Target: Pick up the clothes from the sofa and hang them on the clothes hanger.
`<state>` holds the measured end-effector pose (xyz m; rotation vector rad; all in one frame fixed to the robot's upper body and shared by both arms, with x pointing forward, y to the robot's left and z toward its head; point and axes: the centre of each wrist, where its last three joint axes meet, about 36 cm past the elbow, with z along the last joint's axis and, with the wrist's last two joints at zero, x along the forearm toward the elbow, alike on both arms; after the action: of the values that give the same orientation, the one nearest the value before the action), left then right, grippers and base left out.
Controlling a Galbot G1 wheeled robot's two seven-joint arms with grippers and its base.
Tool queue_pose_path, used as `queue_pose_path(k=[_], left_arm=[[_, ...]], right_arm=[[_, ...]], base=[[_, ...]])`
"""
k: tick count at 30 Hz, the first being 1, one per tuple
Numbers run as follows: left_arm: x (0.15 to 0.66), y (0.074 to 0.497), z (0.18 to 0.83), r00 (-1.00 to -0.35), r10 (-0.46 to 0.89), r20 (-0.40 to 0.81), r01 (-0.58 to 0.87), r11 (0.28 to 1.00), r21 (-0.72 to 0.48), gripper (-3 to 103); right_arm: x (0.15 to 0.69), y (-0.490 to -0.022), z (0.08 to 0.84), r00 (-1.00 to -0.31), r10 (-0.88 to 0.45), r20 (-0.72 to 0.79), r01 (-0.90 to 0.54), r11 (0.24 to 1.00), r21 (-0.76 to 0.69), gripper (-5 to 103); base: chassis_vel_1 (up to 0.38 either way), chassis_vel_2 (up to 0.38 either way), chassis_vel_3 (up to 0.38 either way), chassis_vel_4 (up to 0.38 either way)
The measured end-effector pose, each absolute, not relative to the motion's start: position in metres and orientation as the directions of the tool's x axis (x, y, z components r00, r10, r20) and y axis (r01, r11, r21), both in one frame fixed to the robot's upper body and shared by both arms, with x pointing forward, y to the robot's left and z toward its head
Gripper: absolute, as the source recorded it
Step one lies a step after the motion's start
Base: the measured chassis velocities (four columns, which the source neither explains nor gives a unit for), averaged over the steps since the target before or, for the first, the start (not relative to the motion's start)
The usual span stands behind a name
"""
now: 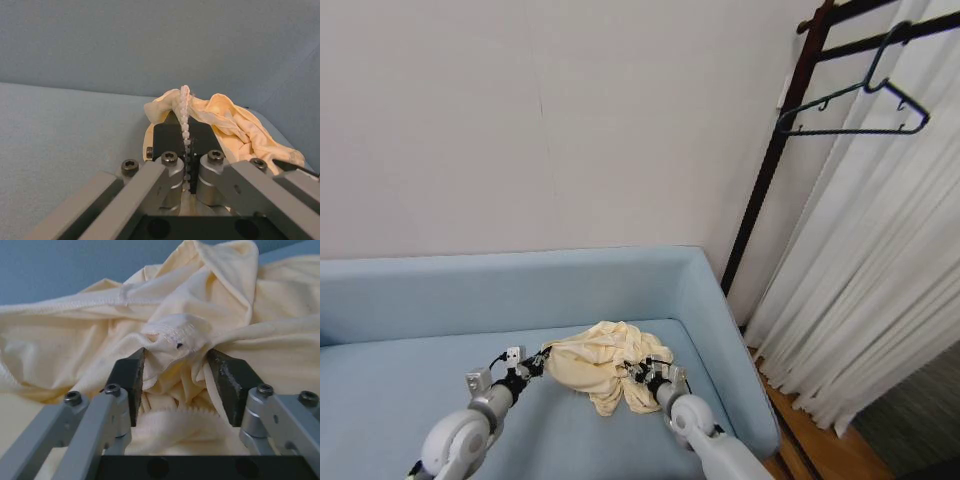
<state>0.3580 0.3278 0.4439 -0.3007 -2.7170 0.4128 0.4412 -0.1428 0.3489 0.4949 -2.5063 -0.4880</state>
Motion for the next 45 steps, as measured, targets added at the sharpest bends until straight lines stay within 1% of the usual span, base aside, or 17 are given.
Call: queue_pose_path(k=[1, 2, 4, 6, 7, 8, 11, 12, 17, 22, 28, 32, 34, 38, 40, 44, 45], left_arm=[[0.358, 0.328, 0.443, -0.907, 0.262, 0.331, 0.151, 0.934, -0.324, 1], [0.358, 0.328, 0.442, -0.907, 0.262, 0.331, 0.150, 0.933, -0.326, 1], [0.359, 0.328, 0.442, -0.907, 0.262, 0.331, 0.150, 0.933, -0.328, 1], [0.359, 0.328, 0.440, -0.906, 0.263, 0.331, 0.149, 0.932, -0.332, 1], [0.359, 0.328, 0.440, -0.906, 0.263, 0.331, 0.149, 0.931, -0.333, 1], [0.359, 0.328, 0.439, -0.906, 0.263, 0.331, 0.149, 0.931, -0.333, 1], [0.359, 0.329, 0.439, -0.906, 0.263, 0.331, 0.148, 0.931, -0.334, 1], [0.359, 0.328, 0.439, -0.907, 0.263, 0.330, 0.148, 0.930, -0.336, 1], [0.358, 0.330, 0.439, -0.909, 0.258, 0.327, 0.143, 0.931, -0.337, 1], [0.357, 0.332, 0.441, -0.914, 0.249, 0.319, 0.137, 0.933, -0.334, 1], [0.357, 0.333, 0.445, -0.923, 0.243, 0.299, 0.138, 0.932, -0.334, 1], [0.357, 0.332, 0.447, -0.925, 0.245, 0.291, 0.141, 0.931, -0.337, 1], [0.357, 0.331, 0.446, -0.925, 0.246, 0.291, 0.141, 0.930, -0.338, 1], [0.356, 0.327, 0.443, -0.922, 0.252, 0.295, 0.141, 0.926, -0.349, 1], [0.357, 0.327, 0.442, -0.922, 0.253, 0.295, 0.142, 0.926, -0.351, 1], [0.358, 0.327, 0.442, -0.922, 0.253, 0.293, 0.142, 0.925, -0.352, 1], [0.358, 0.327, 0.442, -0.922, 0.253, 0.293, 0.142, 0.925, -0.352, 1]], right_arm=[[0.443, -0.143, 0.351, -0.793, -0.436, 0.427, -0.246, 0.868, 0.431, 44], [0.447, -0.143, 0.354, -0.796, -0.434, 0.423, -0.248, 0.870, 0.426, 33], [0.450, -0.144, 0.357, -0.799, -0.432, 0.418, -0.251, 0.872, 0.421, 33], [0.454, -0.144, 0.362, -0.805, -0.428, 0.410, -0.255, 0.875, 0.412, 22], [0.456, -0.145, 0.364, -0.808, -0.426, 0.406, -0.259, 0.877, 0.405, 22], [0.457, -0.145, 0.369, -0.814, -0.425, 0.396, -0.267, 0.879, 0.394, 12], [0.460, -0.146, 0.375, -0.822, -0.421, 0.384, -0.274, 0.883, 0.381, 12], [0.465, -0.148, 0.381, -0.832, -0.414, 0.369, -0.282, 0.889, 0.362, 3], [0.488, -0.167, 0.399, -0.876, -0.357, 0.324, -0.270, 0.920, 0.284, 0], [0.492, -0.189, 0.405, -0.888, -0.334, 0.316, -0.260, 0.931, 0.255, 0], [0.474, -0.200, 0.424, -0.887, -0.383, 0.260, -0.332, 0.917, 0.220, 0], [0.441, -0.191, 0.428, -0.845, -0.471, 0.255, -0.447, 0.882, 0.149, -3], [0.432, -0.187, 0.425, -0.831, -0.483, 0.275, -0.465, 0.875, 0.135, -3], [0.399, -0.170, 0.392, -0.783, -0.487, 0.386, -0.482, 0.868, 0.117, 17], [0.392, -0.169, 0.385, -0.775, -0.481, 0.410, -0.477, 0.871, 0.122, 17], [0.367, -0.179, 0.370, -0.748, -0.463, 0.476, -0.460, 0.878, 0.131, 38], [0.367, -0.179, 0.370, -0.748, -0.463, 0.476, -0.460, 0.878, 0.131, 38]], base=[[0.000, 0.000, 0.000, 0.000], [0.000, 0.000, 0.000, 0.000], [0.000, 0.000, 0.000, 0.000], [0.000, 0.000, 0.000, 0.000], [0.000, 0.000, 0.000, 0.000], [0.000, 0.000, 0.000, 0.000], [0.000, 0.000, 0.000, 0.000], [0.000, 0.000, 0.000, 0.000], [0.000, 0.000, 0.000, 0.000], [0.000, 0.000, 0.000, 0.000], [0.000, 0.000, 0.000, 0.000], [0.000, 0.000, 0.000, 0.000], [0.000, 0.000, 0.000, 0.000], [0.000, 0.000, 0.000, 0.000], [0.000, 0.000, 0.000, 0.000], [0.000, 0.000, 0.000, 0.000], [0.000, 0.000, 0.000, 0.000]])
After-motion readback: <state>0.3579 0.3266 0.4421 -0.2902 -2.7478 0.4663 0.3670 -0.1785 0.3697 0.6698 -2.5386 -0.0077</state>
